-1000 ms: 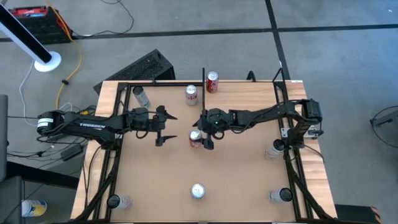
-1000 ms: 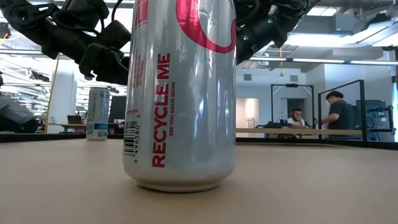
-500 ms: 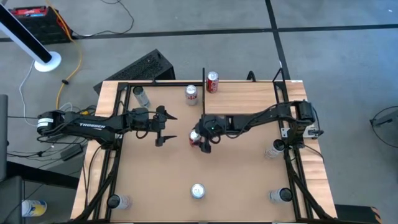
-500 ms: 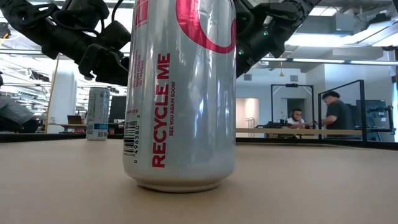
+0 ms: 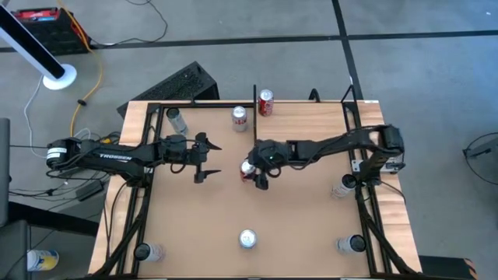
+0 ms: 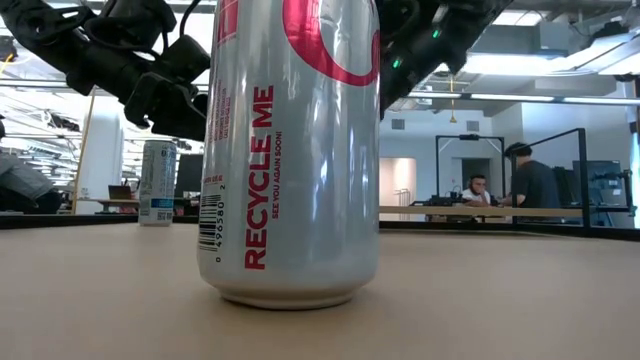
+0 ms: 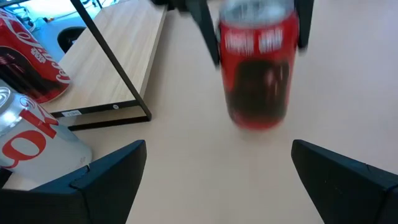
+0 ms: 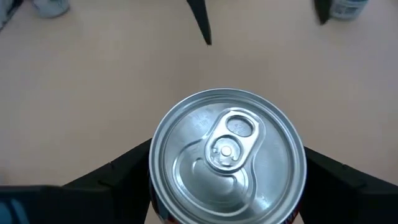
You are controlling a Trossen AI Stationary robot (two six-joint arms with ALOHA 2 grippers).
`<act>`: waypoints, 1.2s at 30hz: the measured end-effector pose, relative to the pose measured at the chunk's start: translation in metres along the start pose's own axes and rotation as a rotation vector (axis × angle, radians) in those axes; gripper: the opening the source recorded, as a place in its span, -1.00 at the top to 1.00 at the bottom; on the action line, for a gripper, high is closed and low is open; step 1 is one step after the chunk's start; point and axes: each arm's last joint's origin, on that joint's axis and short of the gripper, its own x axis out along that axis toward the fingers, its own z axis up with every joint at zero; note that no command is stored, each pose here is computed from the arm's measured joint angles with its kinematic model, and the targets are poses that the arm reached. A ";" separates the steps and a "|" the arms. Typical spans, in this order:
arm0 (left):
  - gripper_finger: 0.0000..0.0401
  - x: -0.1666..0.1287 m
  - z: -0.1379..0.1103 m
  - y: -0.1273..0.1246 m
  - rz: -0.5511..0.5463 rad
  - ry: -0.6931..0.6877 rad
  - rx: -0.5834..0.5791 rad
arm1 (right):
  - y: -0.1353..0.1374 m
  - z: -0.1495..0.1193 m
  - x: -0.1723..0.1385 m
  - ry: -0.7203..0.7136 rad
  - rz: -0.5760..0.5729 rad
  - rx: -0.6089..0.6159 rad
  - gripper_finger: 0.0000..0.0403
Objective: Place canned beverage on shelf
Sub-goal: Put the red soda can on the shelf aligned with the other red soda can
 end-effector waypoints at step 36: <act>-0.93 0.000 0.000 0.002 0.069 0.008 -0.021 | -0.172 -0.032 -0.086 -0.040 -0.160 0.017 -0.63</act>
